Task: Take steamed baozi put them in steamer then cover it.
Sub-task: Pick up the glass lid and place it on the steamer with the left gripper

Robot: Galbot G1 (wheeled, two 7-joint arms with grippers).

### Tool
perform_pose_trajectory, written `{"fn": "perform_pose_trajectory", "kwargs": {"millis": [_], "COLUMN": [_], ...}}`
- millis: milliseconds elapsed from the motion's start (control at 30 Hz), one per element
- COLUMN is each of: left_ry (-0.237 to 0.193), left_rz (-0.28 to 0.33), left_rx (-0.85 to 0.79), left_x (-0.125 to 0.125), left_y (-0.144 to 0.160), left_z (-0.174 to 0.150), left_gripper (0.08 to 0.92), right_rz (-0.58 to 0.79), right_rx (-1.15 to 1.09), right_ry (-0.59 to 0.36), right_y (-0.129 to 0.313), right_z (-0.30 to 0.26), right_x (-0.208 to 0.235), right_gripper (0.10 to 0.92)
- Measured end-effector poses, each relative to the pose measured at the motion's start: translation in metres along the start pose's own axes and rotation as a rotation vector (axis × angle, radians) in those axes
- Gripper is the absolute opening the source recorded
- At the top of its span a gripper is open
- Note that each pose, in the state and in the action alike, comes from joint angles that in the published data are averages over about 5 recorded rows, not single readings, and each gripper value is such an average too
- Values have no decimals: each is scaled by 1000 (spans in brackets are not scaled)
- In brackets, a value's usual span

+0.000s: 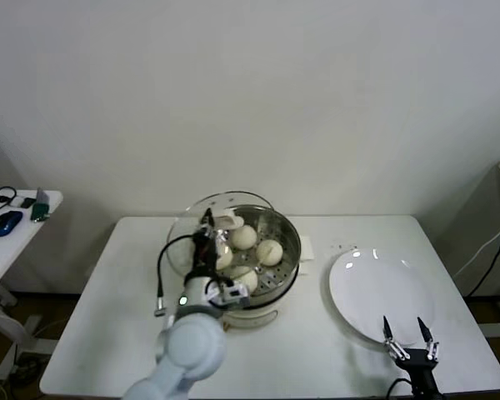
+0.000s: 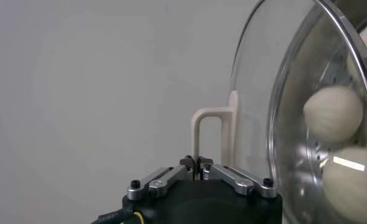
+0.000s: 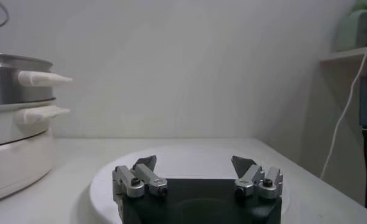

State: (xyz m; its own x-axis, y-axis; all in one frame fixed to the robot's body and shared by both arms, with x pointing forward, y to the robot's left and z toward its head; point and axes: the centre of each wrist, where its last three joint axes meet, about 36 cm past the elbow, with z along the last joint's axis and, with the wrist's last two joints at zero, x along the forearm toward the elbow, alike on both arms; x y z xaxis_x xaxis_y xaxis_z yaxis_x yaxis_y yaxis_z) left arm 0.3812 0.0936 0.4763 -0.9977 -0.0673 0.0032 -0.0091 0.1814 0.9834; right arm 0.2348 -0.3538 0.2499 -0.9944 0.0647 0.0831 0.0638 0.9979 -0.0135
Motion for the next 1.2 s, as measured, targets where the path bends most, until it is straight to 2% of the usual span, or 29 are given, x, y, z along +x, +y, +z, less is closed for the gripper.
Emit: {"fn": "perform_pose_trajectory", "kwargs": {"millis": [500, 1200], "left_ry": [7, 41], "left_rz": [-6, 0], "left_rx": [-62, -149], "left_x": [1, -9], "left_y": [-29, -64], "left_z": [-52, -66], "left_gripper": [133, 133], "right_rz": [17, 39], "right_rx": [-10, -11], "right_ry": [3, 7], "right_y": [3, 3], "right_z": [6, 8], "right_x": [3, 6], "right_gripper": [823, 823]}}
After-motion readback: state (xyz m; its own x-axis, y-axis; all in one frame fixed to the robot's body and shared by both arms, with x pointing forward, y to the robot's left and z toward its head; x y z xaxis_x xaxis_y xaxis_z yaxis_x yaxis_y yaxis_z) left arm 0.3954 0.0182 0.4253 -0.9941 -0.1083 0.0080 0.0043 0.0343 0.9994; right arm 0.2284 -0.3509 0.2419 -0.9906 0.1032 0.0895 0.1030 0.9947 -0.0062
